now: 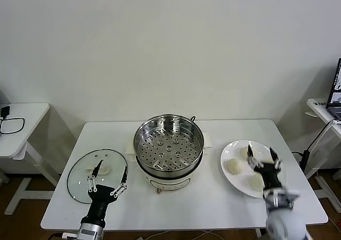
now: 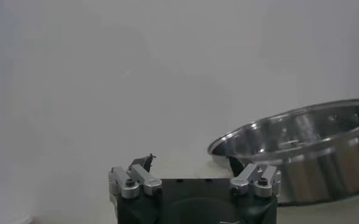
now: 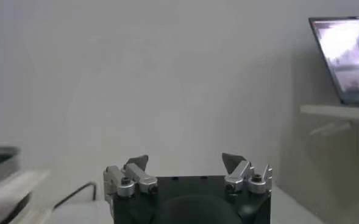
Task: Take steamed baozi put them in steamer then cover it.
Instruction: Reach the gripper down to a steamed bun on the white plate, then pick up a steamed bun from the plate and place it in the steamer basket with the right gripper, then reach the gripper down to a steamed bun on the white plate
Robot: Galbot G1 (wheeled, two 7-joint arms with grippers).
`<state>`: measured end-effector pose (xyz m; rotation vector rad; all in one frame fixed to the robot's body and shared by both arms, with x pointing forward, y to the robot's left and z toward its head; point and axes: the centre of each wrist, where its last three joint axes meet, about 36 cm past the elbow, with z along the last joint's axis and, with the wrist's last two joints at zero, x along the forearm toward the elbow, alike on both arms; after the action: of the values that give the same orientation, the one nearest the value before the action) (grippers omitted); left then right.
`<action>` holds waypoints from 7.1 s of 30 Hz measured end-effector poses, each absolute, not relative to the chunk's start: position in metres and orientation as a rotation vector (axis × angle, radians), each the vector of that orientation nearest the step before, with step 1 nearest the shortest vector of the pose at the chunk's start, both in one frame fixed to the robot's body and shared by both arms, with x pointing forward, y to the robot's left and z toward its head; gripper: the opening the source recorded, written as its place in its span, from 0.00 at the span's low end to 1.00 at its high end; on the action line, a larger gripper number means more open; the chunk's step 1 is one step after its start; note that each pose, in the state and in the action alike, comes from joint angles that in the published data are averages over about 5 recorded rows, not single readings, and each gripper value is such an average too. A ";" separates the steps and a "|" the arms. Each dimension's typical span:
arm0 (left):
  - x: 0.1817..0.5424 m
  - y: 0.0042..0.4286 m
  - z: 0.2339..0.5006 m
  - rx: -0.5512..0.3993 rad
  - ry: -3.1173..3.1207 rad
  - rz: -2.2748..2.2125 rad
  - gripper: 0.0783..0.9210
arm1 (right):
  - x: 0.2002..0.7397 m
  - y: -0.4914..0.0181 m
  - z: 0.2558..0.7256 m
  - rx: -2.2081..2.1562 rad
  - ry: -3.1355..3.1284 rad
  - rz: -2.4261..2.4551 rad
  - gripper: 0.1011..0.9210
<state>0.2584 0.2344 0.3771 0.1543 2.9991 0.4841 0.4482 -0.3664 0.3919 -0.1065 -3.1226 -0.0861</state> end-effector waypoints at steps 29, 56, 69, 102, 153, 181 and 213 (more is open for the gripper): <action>0.258 0.229 0.394 0.119 2.986 0.444 0.88 | 0.654 -0.497 0.540 1.344 -1.946 1.051 0.88; 0.253 0.228 0.396 0.081 2.998 0.408 0.88 | 0.710 -0.456 0.509 1.347 -1.340 1.308 0.88; 0.253 0.228 0.393 0.075 2.998 0.403 0.88 | 0.713 -0.442 0.479 1.348 -1.292 1.346 0.88; 0.256 0.226 0.399 0.063 2.990 0.372 0.88 | 0.724 -0.381 0.591 1.583 -1.315 1.750 0.66; 0.252 0.227 0.403 0.036 2.976 0.334 0.88 | 0.722 -0.051 0.608 2.142 -0.380 2.486 0.71; 0.252 0.224 0.402 0.040 2.987 0.314 0.88 | 0.726 -0.186 0.681 1.917 -0.916 2.136 0.88; 0.251 0.222 0.401 0.038 2.995 0.306 0.88 | 0.682 -0.379 0.514 1.476 -1.329 1.208 0.88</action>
<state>0.2512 0.2216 0.4014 0.0377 2.9947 0.3064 0.6823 -0.3789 0.5140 1.4761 -1.3293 1.2078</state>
